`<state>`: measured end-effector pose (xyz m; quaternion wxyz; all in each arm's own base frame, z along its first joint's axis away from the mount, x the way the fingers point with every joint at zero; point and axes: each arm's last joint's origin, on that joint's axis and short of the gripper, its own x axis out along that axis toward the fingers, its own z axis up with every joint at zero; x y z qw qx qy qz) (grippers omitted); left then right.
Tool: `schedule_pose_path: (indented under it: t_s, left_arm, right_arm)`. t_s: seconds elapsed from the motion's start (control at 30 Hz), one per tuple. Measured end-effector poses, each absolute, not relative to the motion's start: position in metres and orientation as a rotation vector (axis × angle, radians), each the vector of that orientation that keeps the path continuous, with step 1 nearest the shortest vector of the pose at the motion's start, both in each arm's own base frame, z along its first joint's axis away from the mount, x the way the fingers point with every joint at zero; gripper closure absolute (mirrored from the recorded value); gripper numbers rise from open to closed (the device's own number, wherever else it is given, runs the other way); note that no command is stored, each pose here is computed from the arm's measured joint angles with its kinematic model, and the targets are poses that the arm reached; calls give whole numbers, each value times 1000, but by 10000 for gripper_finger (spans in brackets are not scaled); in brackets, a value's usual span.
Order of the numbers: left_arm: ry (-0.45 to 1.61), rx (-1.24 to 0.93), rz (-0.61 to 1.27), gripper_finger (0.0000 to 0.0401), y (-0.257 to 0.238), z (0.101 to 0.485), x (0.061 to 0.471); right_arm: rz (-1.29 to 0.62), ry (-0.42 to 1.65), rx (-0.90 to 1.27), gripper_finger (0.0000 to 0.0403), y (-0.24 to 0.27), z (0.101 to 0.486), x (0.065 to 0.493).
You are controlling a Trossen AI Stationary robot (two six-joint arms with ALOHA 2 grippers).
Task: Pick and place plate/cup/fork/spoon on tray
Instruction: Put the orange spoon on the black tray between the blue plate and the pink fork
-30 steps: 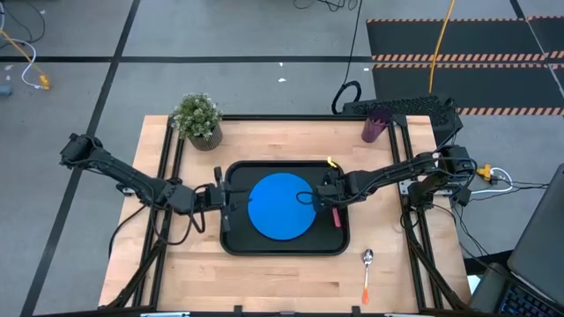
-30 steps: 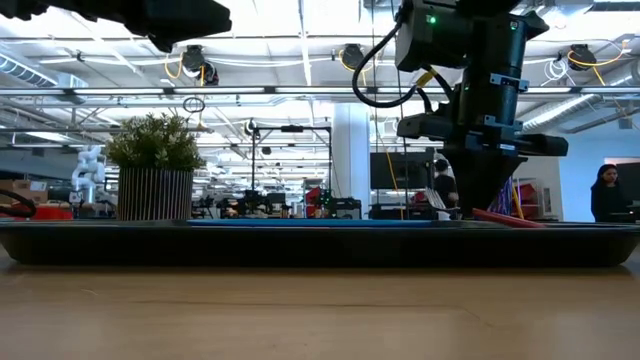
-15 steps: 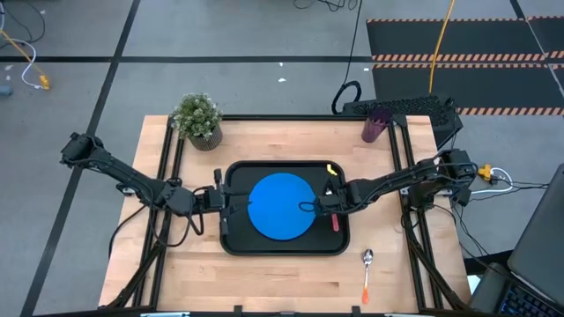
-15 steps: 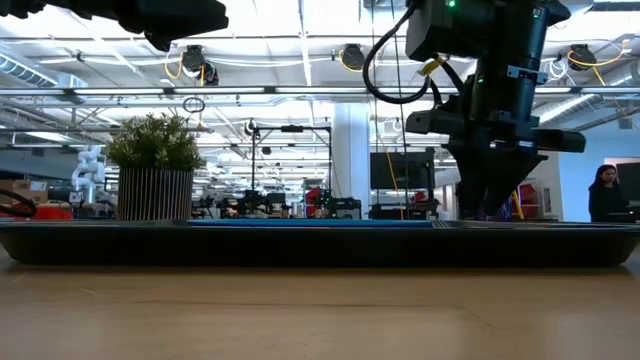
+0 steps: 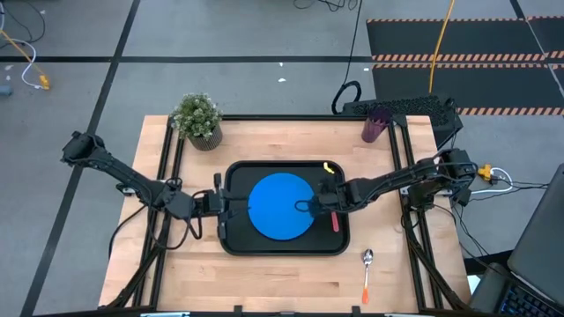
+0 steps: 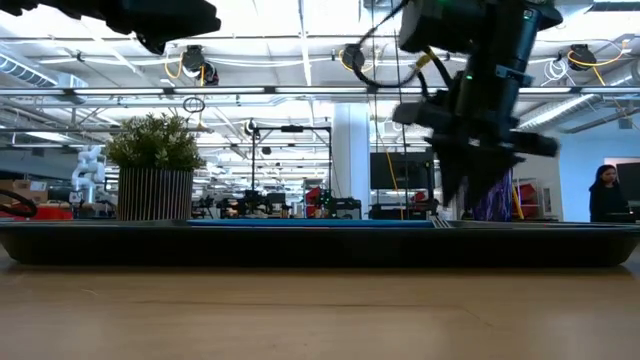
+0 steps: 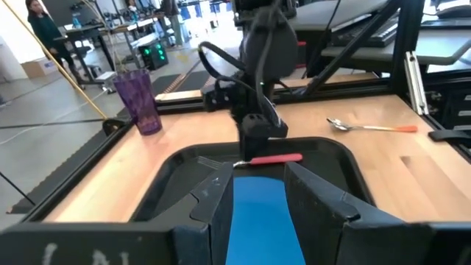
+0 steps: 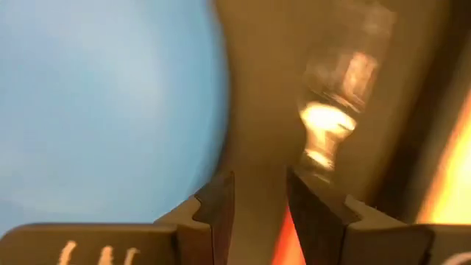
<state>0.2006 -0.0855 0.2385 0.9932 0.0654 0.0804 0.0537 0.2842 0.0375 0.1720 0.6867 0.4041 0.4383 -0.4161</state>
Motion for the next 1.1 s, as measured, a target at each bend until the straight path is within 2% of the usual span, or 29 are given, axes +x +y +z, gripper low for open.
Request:
schedule_pose_path:
  t_s: [0.23, 0.9, 1.1]
  left_arm:
    - [162, 126, 103, 275, -92, 238, 197]
    - [161, 140, 102, 275, -95, 238, 195]
    - [160, 137, 102, 275, -95, 238, 195]
  right_arm:
    - [-832, 891, 939, 287, 41, 176, 296]
    - [-907, 971, 942, 287, 61, 168, 284]
    - [-897, 1071, 969, 287, 70, 169, 275]
